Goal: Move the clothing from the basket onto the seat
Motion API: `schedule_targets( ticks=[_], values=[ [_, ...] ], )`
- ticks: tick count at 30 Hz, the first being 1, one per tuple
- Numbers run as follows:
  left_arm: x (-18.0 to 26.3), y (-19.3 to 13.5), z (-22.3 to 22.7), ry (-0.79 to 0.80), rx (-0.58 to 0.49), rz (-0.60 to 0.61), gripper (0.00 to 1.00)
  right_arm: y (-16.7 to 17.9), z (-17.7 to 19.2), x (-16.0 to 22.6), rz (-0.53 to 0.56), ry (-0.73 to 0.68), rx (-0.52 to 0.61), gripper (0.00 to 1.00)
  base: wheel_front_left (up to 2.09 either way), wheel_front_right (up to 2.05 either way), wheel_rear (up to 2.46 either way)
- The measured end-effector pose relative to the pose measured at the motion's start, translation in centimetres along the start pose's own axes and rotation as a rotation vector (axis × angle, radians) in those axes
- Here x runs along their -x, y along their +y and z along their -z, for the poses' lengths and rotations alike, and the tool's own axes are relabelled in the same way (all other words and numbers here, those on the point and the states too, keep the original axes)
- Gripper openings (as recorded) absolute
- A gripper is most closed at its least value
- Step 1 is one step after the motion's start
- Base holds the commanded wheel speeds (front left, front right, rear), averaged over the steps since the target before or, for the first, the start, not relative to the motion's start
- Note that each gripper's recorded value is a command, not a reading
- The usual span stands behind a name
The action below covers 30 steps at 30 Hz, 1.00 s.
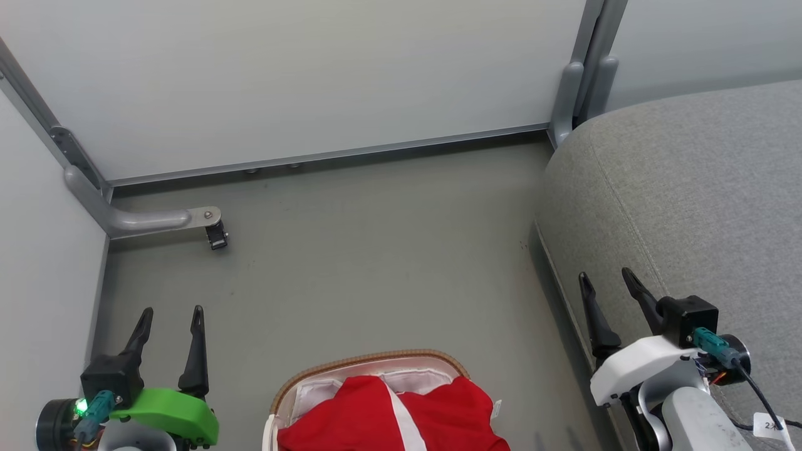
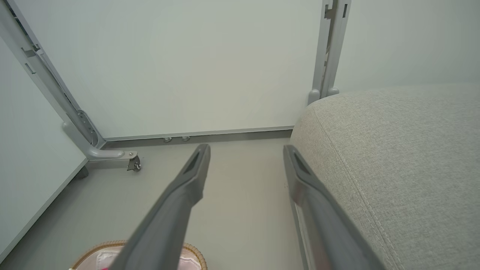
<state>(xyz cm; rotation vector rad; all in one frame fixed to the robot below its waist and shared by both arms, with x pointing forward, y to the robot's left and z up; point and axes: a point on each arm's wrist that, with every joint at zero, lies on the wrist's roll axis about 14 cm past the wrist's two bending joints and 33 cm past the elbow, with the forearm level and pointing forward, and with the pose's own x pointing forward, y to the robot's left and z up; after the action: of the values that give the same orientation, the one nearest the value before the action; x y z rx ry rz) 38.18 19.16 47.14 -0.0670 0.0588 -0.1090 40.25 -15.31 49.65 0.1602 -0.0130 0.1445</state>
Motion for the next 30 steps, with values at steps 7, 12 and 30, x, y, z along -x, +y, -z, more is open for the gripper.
schedule_targets(
  ticks=[7, 12, 30],
  values=[
    [0.0, -0.3, 1.4, 0.035, -0.016, 0.011, 1.00, 0.3, 0.3, -0.2, -0.015, 0.003, 0.041, 1.00, 0.00, 0.00, 0.00],
    [-0.2, -2.0, 4.0, 0.110, 0.013, 0.055, 1.00, 0.4, 0.5, -1.2, -0.020, 0.004, 0.061, 1.00, 0.00, 0.00, 0.00],
    [-4.5, -8.8, 12.7, 0.378, 0.105, 0.292, 1.00, -2.0, 3.7, -5.4, 0.021, 0.060, 0.043, 1.00, 0.00, 0.00, 0.00]
  ],
)
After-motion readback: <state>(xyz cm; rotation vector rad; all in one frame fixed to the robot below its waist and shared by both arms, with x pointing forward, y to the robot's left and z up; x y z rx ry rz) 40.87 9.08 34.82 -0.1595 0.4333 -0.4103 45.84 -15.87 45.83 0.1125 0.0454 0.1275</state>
